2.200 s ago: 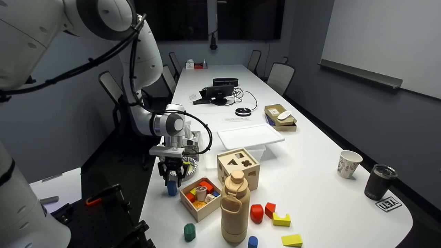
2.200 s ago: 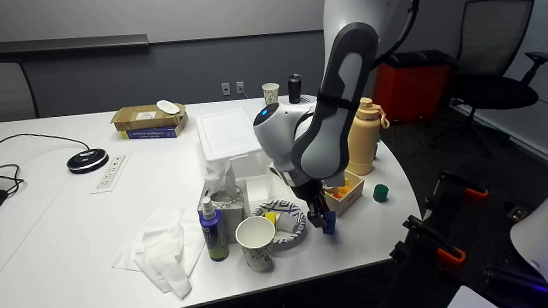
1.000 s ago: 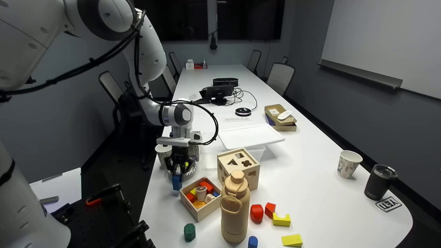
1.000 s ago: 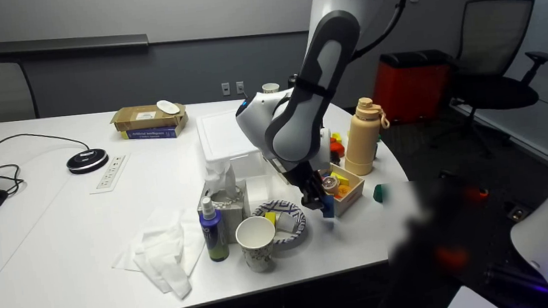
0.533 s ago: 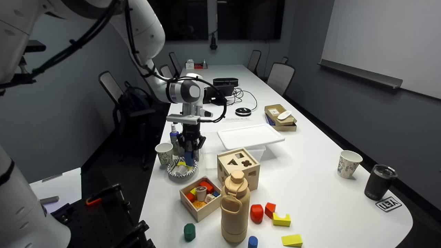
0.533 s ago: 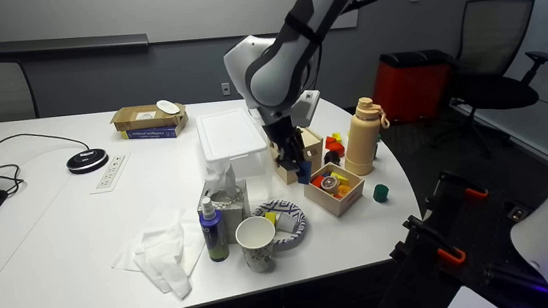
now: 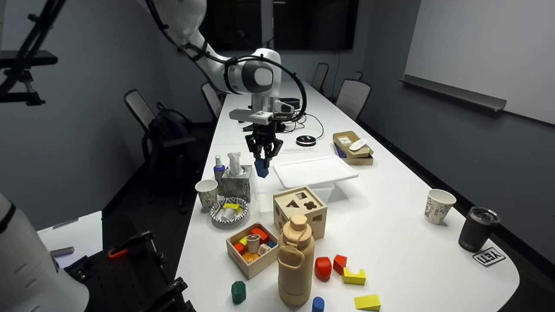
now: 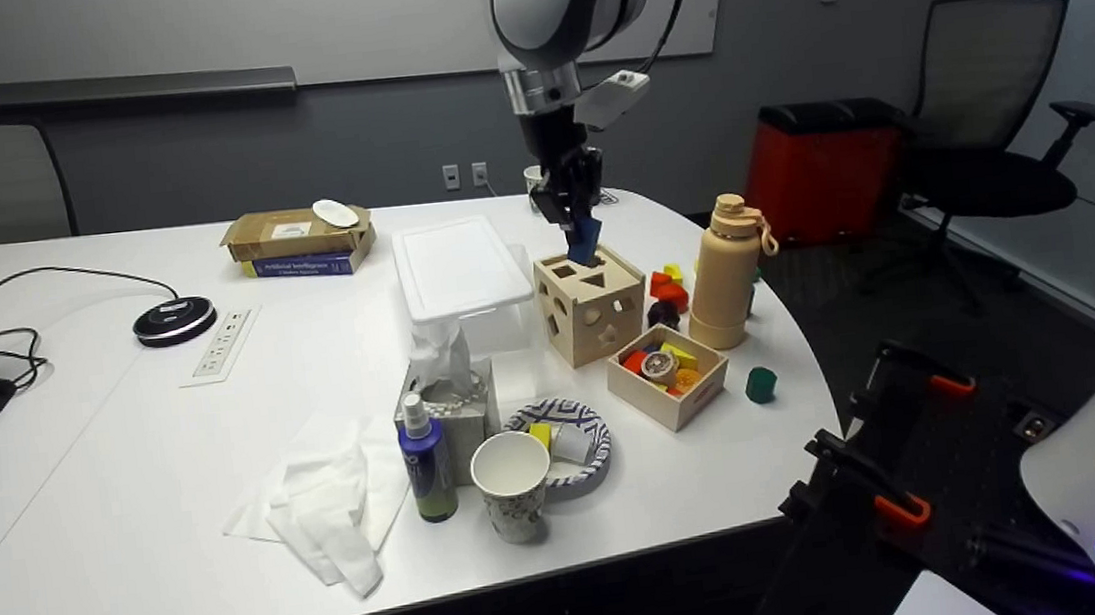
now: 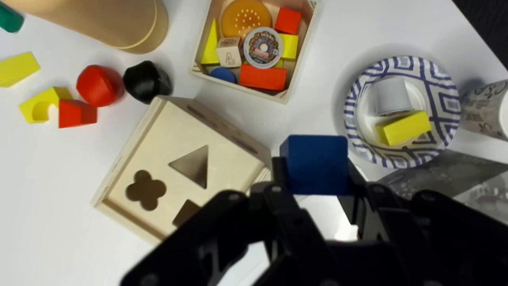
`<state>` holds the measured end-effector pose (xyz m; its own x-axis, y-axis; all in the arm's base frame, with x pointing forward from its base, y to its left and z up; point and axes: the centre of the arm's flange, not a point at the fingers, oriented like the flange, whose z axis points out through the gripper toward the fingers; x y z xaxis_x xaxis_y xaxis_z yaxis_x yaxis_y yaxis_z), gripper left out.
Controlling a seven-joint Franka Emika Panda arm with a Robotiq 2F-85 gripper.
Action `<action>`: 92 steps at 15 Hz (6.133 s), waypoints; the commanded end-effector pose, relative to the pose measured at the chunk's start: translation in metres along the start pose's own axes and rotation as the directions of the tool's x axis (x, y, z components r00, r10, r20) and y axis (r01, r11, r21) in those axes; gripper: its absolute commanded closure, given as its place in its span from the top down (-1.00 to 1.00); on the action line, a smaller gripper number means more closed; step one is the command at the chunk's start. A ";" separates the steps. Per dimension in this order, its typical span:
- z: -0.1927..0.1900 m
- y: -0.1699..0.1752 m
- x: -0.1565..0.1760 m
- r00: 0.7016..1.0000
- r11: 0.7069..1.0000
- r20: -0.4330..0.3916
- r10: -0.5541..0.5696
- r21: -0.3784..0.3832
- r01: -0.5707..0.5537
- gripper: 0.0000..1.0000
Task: Put the blue block into the shape sorting box
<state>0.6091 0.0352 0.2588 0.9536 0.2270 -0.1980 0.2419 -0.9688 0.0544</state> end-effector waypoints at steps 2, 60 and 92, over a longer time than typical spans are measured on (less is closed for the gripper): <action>-0.021 0.053 0.029 0.991 0.994 -0.073 0.108 0.028 -0.106 -0.82; 0.086 0.129 0.120 0.910 0.906 0.125 0.395 0.108 -0.409 -0.82; 0.097 0.123 0.121 0.894 0.891 0.144 0.424 0.112 -0.441 1.00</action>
<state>0.7325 -0.0696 0.1351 0.9390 -0.1892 -0.2874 -0.1888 -0.9816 0.0292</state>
